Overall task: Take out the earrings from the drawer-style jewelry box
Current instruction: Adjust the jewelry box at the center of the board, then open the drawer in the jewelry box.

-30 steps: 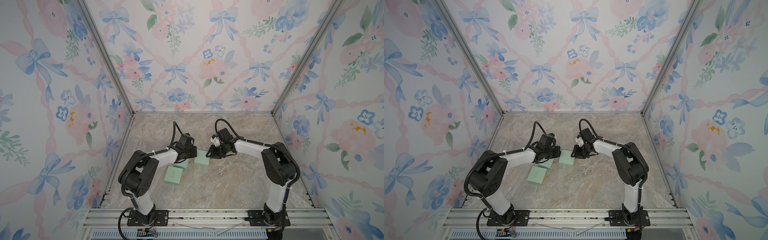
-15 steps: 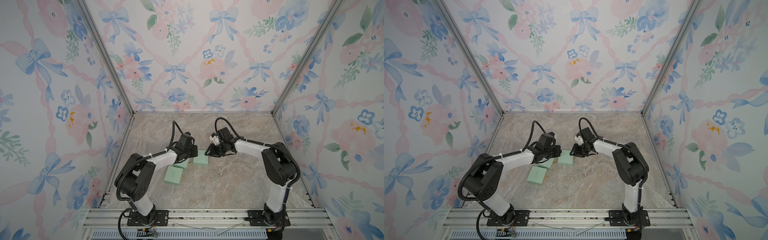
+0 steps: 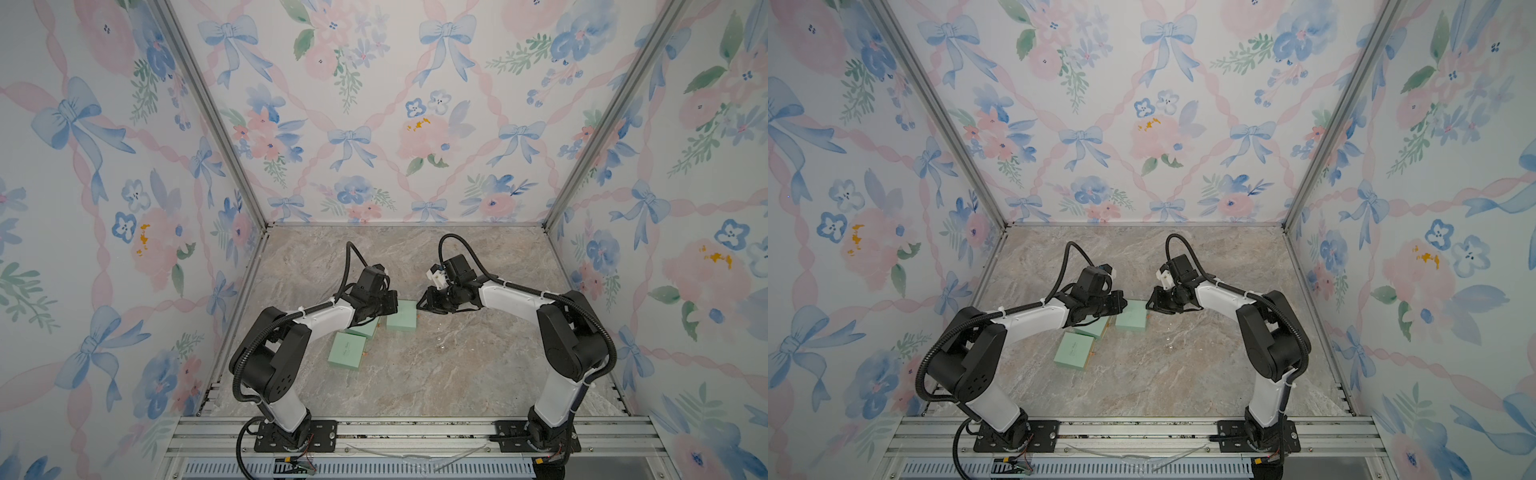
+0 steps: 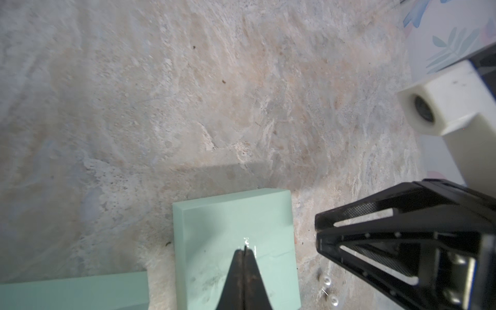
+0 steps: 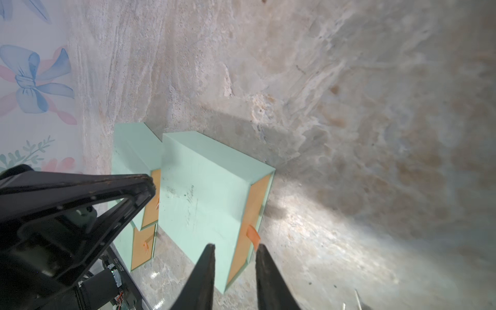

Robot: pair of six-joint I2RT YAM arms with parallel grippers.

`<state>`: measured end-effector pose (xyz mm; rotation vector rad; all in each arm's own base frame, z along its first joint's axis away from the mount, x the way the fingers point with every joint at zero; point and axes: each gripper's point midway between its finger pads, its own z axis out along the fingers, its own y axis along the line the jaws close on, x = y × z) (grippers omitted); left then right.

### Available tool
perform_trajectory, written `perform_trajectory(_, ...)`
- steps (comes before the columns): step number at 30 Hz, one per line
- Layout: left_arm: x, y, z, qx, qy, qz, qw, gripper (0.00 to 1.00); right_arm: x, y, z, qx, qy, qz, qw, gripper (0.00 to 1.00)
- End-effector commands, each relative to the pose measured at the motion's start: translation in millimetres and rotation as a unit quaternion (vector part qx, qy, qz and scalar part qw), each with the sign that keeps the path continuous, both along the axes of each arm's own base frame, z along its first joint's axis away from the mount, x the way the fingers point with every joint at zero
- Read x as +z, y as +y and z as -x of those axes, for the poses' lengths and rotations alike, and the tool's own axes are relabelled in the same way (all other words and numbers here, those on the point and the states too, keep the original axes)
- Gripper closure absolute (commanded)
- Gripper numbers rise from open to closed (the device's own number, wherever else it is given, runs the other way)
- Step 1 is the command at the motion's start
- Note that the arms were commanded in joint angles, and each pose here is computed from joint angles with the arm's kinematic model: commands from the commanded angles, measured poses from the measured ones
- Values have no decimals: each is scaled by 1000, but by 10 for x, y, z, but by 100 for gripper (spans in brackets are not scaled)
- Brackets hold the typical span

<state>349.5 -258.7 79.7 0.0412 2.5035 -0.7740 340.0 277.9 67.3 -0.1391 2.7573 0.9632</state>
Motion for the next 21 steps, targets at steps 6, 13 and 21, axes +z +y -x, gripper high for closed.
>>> perform_trajectory(6, -98, -82, 160, -16, 20, 20, 999, 100, -126, -64, 22, -15, 10, 2, 1000, 75)
perform_trajectory(13, -187, -57, 213, -11, 33, 19, 999, 100, -174, -34, 24, -11, 15, -5, 1000, 80)
perform_trajectory(21, -219, -30, 229, -6, 36, 15, 999, 100, -238, -38, 17, -10, 22, -1, 1000, 80)
